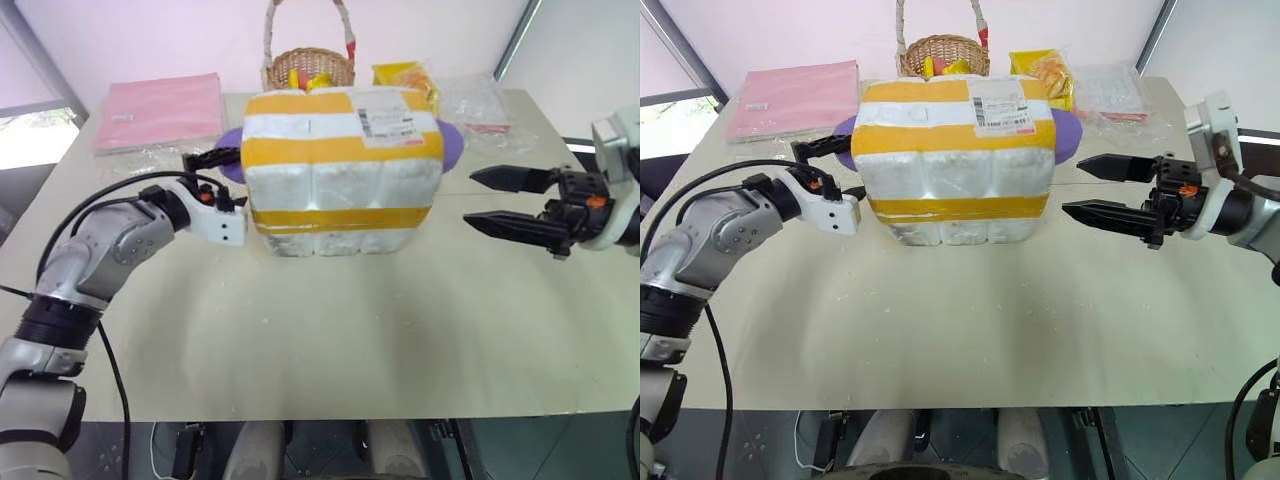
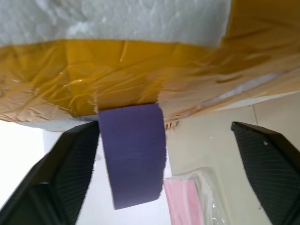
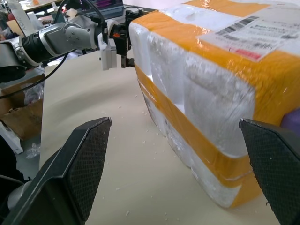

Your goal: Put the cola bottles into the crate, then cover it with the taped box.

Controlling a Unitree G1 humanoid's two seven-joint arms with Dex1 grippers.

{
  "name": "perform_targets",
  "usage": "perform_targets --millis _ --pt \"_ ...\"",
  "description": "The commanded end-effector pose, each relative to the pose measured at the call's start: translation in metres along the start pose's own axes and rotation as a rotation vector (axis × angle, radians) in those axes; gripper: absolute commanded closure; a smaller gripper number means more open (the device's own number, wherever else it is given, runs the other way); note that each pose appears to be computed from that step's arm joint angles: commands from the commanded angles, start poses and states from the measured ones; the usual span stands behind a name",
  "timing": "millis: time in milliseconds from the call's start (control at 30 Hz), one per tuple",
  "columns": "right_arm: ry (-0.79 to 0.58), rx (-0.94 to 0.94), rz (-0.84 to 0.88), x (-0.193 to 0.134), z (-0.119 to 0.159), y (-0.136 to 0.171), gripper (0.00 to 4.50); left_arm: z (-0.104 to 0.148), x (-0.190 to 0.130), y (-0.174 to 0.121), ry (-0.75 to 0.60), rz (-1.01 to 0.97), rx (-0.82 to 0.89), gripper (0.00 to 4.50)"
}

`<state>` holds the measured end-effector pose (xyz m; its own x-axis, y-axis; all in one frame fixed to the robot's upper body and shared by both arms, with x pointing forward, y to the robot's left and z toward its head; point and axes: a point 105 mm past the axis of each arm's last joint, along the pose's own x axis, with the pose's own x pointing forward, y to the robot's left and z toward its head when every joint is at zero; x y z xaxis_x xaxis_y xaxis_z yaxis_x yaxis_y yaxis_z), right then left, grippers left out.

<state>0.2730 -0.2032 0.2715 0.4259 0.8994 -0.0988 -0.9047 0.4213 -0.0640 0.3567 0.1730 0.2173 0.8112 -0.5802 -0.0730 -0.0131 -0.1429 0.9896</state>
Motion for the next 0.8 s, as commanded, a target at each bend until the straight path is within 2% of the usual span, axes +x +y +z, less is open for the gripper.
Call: perform_targets --millis 33,200,267,367,400,433,533,633,800 --pt "-0.015 -0.034 -0.01 -0.004 0.007 -0.002 0.0 0.0 -0.024 0.024 -0.014 0.052 0.004 0.03" --pt "0.007 -0.021 -0.023 -0.007 0.0 -0.007 0.0 0.011 -0.062 0.029 -0.113 0.025 -0.18 0.03" --pt "0.012 -0.018 -0.027 -0.008 -0.003 -0.01 0.0 0.011 -0.073 0.023 -0.114 -0.033 -0.341 0.03" --pt "0.016 -0.009 -0.033 -0.009 -0.007 -0.015 0.0 0.001 -0.093 0.014 -0.082 -0.114 -0.757 0.03" --pt "0.021 -0.005 -0.035 -0.009 -0.009 -0.016 0.0 -0.006 -0.1 0.012 -0.066 -0.124 -0.99 0.03" --pt "0.026 -0.004 -0.036 -0.01 -0.011 -0.017 0.0 -0.005 -0.105 0.012 -0.08 -0.15 -1.151 0.03" --pt "0.043 -0.005 -0.042 -0.011 -0.015 -0.021 0.0 0.002 -0.118 0.015 -0.155 -0.256 -1.427 0.03" --pt "0.067 -0.002 -0.055 -0.014 -0.022 -0.026 0.0 0.002 -0.126 0.019 -0.185 -0.328 -1.588 0.03" --pt "0.075 0.002 -0.053 -0.013 -0.026 -0.029 0.0 0.002 -0.125 0.019 -0.19 -0.378 -1.602 0.03"
